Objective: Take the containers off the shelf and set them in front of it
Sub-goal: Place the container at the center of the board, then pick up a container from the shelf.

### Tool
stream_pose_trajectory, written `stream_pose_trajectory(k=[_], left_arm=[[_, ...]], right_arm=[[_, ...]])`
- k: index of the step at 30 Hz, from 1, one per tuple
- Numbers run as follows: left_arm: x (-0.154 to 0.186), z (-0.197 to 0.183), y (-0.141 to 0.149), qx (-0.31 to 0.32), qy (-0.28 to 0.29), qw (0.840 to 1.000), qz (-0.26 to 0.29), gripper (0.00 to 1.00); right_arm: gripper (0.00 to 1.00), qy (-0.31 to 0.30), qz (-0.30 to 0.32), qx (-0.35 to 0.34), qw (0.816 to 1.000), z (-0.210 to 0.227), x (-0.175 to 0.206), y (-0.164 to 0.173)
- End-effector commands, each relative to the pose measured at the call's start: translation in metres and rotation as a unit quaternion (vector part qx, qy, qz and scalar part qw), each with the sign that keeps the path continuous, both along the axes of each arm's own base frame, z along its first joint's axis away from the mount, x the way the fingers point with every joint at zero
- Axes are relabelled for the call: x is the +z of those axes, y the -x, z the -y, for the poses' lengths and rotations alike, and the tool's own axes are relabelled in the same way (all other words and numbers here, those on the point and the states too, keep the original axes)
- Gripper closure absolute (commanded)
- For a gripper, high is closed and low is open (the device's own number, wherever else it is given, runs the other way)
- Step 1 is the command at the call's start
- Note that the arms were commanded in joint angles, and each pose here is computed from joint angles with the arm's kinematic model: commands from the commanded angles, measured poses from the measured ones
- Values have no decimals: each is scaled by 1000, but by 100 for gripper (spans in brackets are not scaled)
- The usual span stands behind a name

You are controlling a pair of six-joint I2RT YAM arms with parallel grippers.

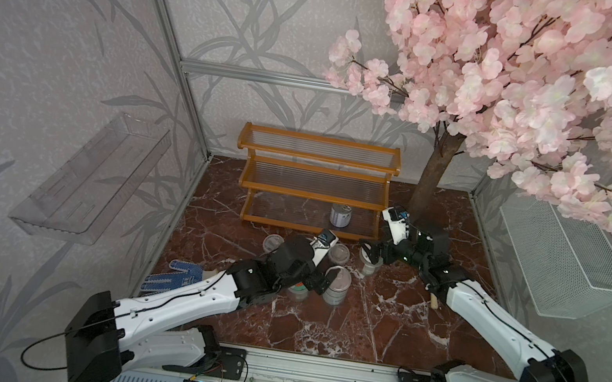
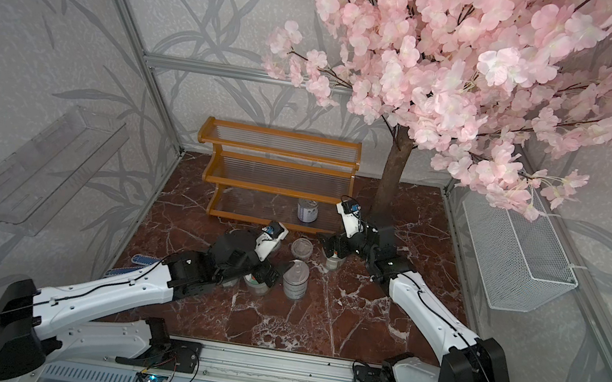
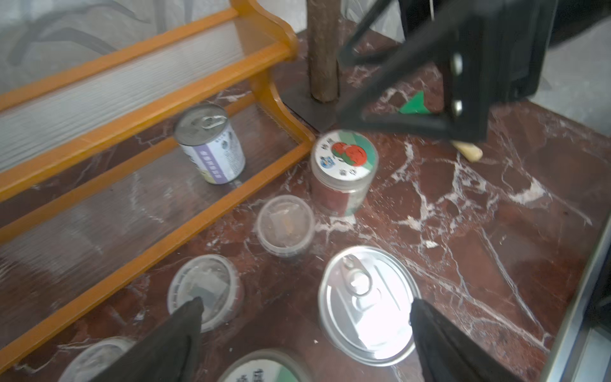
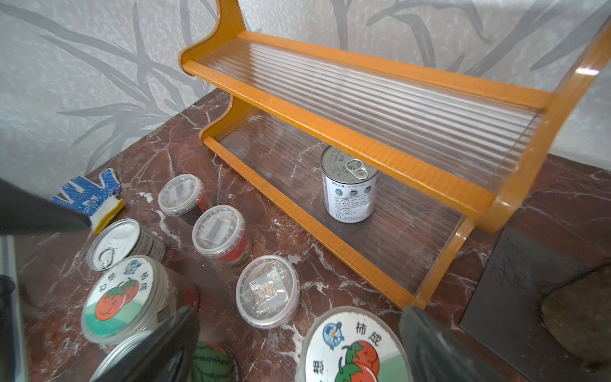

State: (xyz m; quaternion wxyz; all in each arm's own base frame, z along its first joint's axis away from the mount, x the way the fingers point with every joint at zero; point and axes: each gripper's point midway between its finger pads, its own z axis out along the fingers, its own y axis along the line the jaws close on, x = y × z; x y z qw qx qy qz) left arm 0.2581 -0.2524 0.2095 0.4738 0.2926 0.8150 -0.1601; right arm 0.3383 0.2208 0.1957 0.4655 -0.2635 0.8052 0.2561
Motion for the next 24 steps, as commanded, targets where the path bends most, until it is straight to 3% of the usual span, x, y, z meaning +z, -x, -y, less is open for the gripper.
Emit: stream_pose_trajectory(k=[1,6,12,17,24], left_arm=[[4,-20,-14,8,15,1000,-6,0],[5,-46,-45,46,66,997,-17,0],[-5,-79,-61,93,122,988,-31,0],[-11,-88,-67,104,122,987,-33,0],[-19,-96,-73,118,121,985,-38,0]], right_arm=[[1,-4,48,-28,998,-16,11,-29],[1,11,60,-38,997,-43,-9,-59],[1,6,51,-101,994,-48,-39,-97],[1,22,52,-147,987,-43,-56,-117],[1,-2,74,-123,990,-62,-64,-132]])
